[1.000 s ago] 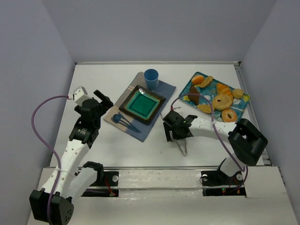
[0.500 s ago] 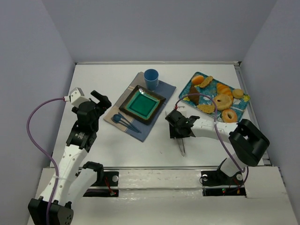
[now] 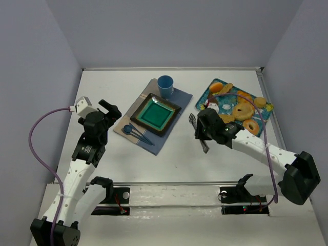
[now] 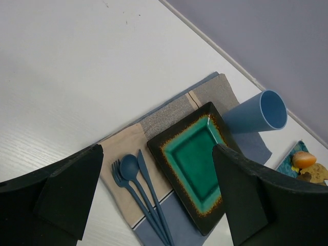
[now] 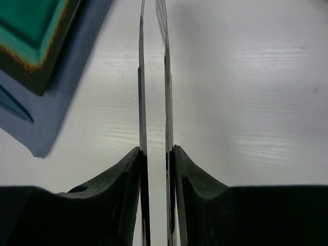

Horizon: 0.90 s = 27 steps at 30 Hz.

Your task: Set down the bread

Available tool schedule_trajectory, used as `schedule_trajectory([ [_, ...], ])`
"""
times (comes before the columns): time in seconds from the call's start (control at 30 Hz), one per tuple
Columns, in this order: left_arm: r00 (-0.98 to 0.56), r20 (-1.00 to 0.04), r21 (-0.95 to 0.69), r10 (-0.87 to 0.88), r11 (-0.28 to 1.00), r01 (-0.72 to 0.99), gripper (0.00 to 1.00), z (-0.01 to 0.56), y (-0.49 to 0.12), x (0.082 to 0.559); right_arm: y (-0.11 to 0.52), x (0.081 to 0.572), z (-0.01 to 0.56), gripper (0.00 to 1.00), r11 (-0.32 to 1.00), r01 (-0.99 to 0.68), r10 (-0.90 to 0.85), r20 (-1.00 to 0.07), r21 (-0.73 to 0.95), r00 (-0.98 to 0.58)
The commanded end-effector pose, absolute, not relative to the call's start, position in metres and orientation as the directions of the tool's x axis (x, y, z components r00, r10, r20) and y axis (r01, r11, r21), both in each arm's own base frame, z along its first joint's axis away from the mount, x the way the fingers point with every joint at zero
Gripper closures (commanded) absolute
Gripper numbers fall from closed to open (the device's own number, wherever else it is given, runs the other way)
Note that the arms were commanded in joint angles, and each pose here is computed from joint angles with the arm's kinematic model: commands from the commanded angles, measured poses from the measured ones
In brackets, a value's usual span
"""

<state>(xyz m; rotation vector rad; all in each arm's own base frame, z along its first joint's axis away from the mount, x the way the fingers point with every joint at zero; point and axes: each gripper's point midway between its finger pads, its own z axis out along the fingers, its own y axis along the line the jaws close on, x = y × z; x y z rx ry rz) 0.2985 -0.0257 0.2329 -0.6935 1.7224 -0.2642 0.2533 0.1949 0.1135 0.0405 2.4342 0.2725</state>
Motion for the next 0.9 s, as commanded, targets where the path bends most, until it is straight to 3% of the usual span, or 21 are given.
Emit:
schedule_trajectory([
  [0.0,-0.082,-0.808,-0.537,-0.584,0.787,-0.304,0.01,0.241,-0.023,0.298,0.155,0.291,0.15,0.65,0.975,0.054,0.189,-0.67,0.217,-0.718],
  [0.23,-0.087,-0.809,-0.533,-0.581,0.788,-0.307,0.01,0.239,-0.023,0.301,0.114,0.332,0.18,0.61,0.98,0.1,0.193,-0.709,0.171,-0.678],
  [0.4,-0.093,-0.811,-0.527,-0.578,0.79,-0.314,0.01,0.236,-0.023,0.303,0.102,0.361,0.195,0.54,0.995,0.033,0.094,-0.726,0.098,-0.682],
  [0.87,-0.088,-0.813,-0.521,-0.575,0.787,-0.33,0.01,0.235,-0.021,0.305,0.079,0.389,0.175,0.36,1.0,-0.021,-0.029,-0.646,-0.019,-0.763],
])
